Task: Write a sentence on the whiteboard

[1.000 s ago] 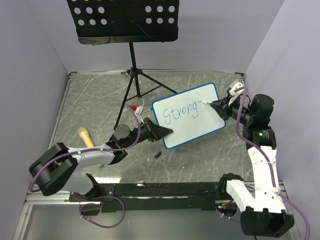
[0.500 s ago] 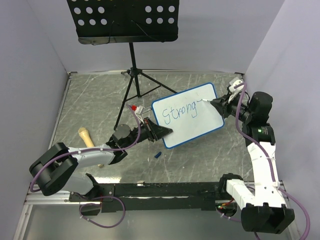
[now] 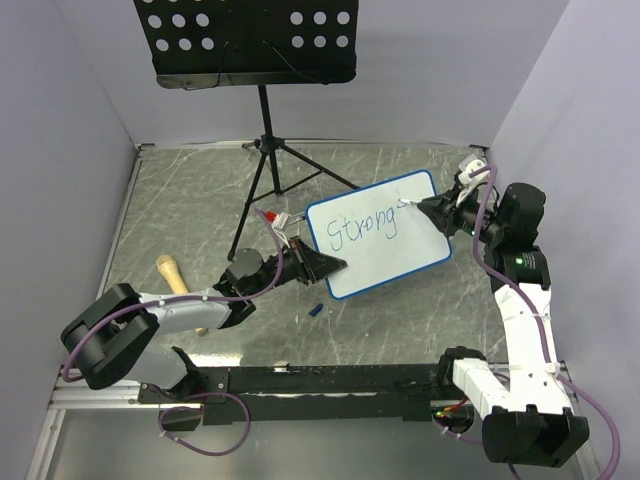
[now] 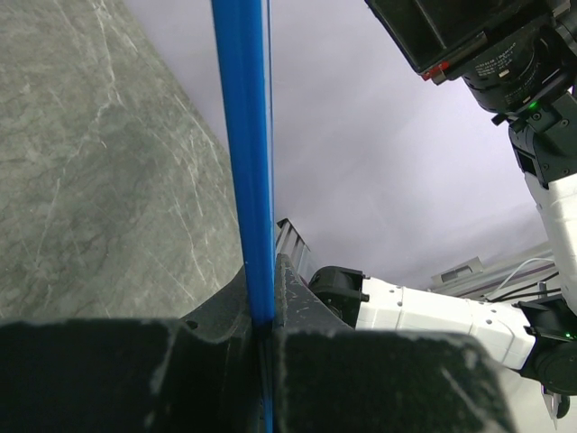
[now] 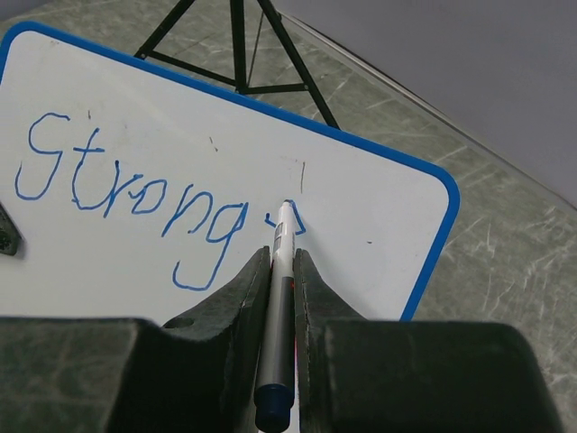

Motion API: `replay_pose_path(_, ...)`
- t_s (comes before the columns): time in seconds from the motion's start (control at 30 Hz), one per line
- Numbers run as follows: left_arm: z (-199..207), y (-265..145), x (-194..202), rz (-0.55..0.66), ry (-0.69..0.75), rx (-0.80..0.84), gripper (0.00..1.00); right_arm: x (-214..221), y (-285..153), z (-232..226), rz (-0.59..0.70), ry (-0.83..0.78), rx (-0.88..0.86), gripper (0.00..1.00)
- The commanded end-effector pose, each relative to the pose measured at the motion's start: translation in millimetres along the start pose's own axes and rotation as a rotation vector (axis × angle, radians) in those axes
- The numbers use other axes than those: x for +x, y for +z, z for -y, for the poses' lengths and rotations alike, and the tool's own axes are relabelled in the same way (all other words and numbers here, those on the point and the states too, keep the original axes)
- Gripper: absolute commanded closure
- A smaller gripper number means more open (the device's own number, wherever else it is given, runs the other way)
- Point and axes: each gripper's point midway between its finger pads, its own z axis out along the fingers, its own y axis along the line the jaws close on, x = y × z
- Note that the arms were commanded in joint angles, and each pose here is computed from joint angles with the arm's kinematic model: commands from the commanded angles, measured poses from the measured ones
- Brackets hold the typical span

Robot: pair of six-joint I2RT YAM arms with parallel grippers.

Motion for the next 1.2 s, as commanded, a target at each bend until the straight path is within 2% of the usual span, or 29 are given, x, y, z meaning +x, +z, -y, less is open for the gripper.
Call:
replay_pose_path(0.0, 72, 4, -42, 0.135, 0.088, 0.242, 0.99, -7, -4, -8, 0.011, -0.023, -0.039, 1.0)
replay_pose_path(0.3, 66, -1, -50, 0.188, 0.083, 0.201, 0.99, 11, -10, -20, -0.036, -0.006, -0.061, 1.0)
replay_pose_path(0.5, 66, -3, -48, 0.184, 0.082, 0.202, 0.99, 14, -12, -8, -0.058, -0.017, 0.011, 1.0)
replay_pose_path(0.7, 66, -3, -46, 0.175, 0.077, 0.206, 0.99, -7, -13, 9, -0.017, -0.052, 0.085, 1.0)
replay_pose_path(0.97, 65, -4, -43, 0.166, 0.077, 0.209, 0.99, -48, -19, 3, 0.101, -0.1, 0.049, 1.0)
replay_pose_path(1.17, 66, -4, -42, 0.161, 0.078, 0.212, 0.99, -48, -17, 14, 0.1, -0.108, 0.089, 1.0)
